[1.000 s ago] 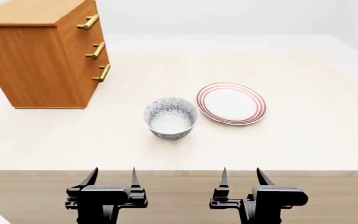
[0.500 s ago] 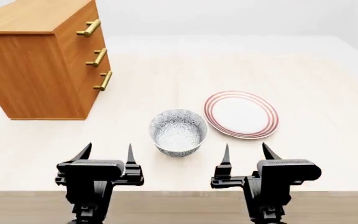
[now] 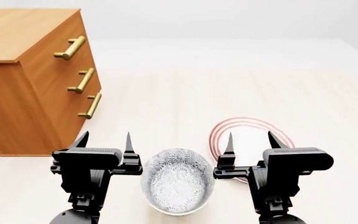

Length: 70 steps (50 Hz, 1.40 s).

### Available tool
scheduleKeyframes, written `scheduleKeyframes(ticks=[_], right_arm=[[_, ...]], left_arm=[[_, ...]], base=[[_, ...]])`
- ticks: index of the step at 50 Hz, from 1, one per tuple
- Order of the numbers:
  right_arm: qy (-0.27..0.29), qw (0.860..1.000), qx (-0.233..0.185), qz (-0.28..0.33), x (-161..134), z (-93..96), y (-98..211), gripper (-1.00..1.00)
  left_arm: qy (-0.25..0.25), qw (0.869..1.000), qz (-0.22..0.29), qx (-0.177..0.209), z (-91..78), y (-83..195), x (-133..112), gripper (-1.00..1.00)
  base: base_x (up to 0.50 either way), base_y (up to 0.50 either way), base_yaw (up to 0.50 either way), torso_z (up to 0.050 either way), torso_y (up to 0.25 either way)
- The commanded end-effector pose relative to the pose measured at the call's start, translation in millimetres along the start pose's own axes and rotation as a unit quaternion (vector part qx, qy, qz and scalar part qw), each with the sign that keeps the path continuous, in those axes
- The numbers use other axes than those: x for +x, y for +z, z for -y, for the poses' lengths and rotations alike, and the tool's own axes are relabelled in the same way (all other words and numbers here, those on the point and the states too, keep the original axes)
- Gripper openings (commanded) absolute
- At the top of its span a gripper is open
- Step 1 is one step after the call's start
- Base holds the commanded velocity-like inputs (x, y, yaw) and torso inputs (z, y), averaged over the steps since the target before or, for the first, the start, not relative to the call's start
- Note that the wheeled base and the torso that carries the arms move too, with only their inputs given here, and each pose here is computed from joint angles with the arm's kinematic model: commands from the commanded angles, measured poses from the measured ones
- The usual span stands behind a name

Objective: Open the bottom drawer of the cabinet.

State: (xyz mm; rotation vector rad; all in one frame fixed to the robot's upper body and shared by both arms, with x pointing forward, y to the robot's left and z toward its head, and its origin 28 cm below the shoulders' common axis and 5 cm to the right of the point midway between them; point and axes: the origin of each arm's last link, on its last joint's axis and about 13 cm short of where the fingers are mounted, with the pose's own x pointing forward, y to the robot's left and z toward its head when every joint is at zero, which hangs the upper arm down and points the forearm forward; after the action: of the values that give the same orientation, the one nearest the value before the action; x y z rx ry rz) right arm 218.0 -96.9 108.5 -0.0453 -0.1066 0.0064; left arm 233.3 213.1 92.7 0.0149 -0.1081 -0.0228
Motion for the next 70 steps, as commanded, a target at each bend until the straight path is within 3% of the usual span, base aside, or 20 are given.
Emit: scheduleKeyframes(ticks=[1,20,22,33,38,39,42,43,45,46,56,70], right_arm=[[-0.002,1.000,-0.002,0.002,0,-0.1,1,1.00],[0.001,1.000,-0.005,0.002,0,-1.7,-2,1.00],[0.013,1.000,0.010,-0.004,0,-2.2,-3,1.00],[0.006,1.000,-0.003,0.001,-1,-2.6,-4,1.00],[0.007,1.000,-0.006,0.000,-1,-2.3,-4,1.00],[0.007,1.000,-0.008,0.001,-1,-2.5,-4,1.00],[0.008,1.000,-0.008,0.002,-1,-2.6,-4,1.00],[0.008,1.000,-0.008,0.003,-1,-2.9,-4,1.00],[0.008,1.000,-0.008,0.003,-1,-3.2,-4,1.00],[0.009,1.000,-0.007,0.003,0,-3.4,-4,1.00],[0.009,1.000,-0.011,0.003,0,-3.4,-4,1.00],[0.009,1.000,-0.009,0.003,0,-2.9,-6,1.00]], left_arm=[[0.004,1.000,-0.002,0.001,-1.2,-1,1,1.00],[0.006,1.000,-0.005,0.001,-2.2,-5,0,1.00],[0.004,1.000,-0.006,0.001,-2.1,-5,0,1.00],[-0.006,1.000,-0.019,-0.001,-2.9,-4,1,1.00],[-0.010,0.994,-0.035,0.107,-9.1,8,20,1.00],[-0.002,0.988,-0.032,0.154,-12.4,14,28,1.00],[-0.010,0.973,-0.044,0.225,-16.3,21,39,1.00],[-0.005,0.961,-0.045,0.272,-19.7,23,48,1.00],[0.001,0.955,-0.050,0.291,-21.9,22,54,1.00],[-0.001,0.945,-0.054,0.324,-23.0,19,58,1.00],[0.007,0.902,-0.099,0.420,-29.2,-18,80,1.00],[0.024,0.888,-0.117,0.443,-37.8,-33,83,1.00]], base=[[0.50,0.00,0.00,0.000,0.000],[0.50,0.00,0.00,0.000,0.001],[0.50,0.00,0.00,0.000,0.000],[0.00,0.00,0.00,0.000,0.000],[0.00,0.00,0.00,0.000,0.000],[0.00,0.00,0.00,0.000,0.000],[0.00,0.00,0.00,0.000,0.000],[0.00,0.00,0.00,0.000,0.000],[0.00,0.00,0.00,0.000,0.000],[0.00,0.00,0.00,0.000,0.000],[0.00,0.00,0.00,0.000,0.000],[0.00,0.00,0.00,0.000,0.000]])
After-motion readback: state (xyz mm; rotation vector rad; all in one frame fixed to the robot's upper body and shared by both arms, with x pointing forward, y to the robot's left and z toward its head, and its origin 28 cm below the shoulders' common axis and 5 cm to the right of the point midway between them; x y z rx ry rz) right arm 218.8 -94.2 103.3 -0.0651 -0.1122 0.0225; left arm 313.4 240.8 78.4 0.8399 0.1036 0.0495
